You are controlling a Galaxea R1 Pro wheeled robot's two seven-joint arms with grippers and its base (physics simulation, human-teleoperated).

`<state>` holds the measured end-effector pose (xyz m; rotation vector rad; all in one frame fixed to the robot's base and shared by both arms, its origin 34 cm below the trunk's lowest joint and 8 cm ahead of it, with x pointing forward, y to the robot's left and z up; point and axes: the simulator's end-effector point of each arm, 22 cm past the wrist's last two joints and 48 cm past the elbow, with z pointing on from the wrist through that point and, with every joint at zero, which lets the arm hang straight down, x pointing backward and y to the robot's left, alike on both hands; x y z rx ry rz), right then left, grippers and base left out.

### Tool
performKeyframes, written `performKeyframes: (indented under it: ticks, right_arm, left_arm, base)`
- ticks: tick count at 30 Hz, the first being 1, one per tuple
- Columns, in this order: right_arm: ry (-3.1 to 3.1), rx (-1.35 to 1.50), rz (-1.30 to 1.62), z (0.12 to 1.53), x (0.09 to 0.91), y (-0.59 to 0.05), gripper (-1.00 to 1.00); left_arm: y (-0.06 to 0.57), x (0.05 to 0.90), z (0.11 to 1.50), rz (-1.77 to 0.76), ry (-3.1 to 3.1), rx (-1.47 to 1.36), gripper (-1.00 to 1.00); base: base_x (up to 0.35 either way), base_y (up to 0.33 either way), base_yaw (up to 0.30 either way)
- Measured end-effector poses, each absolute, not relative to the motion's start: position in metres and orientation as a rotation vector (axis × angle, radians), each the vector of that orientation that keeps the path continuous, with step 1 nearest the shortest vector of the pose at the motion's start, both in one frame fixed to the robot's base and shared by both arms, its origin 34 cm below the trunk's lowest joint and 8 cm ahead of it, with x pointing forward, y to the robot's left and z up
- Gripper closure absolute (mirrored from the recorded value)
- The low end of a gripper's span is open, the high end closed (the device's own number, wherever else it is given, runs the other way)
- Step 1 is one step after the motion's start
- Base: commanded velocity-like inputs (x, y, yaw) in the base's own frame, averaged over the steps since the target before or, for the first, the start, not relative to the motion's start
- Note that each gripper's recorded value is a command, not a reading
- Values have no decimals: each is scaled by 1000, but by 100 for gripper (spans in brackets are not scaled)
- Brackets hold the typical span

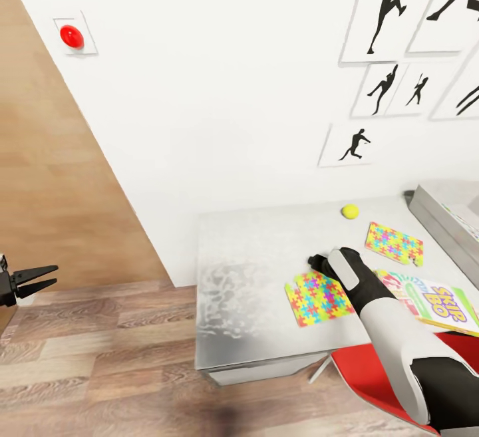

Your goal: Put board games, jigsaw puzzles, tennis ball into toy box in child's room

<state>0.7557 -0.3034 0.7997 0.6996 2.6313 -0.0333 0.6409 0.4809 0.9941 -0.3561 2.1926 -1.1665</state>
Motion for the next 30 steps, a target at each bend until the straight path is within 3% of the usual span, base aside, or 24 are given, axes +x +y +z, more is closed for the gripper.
performKeyframes:
  ticks: [30]
  right_arm:
    - [2621,747,35,809,757,-297,-100]
  left_arm:
    - [481,641,1003,-1165,2178,-345,-100]
  base:
    - [-15,26,0]
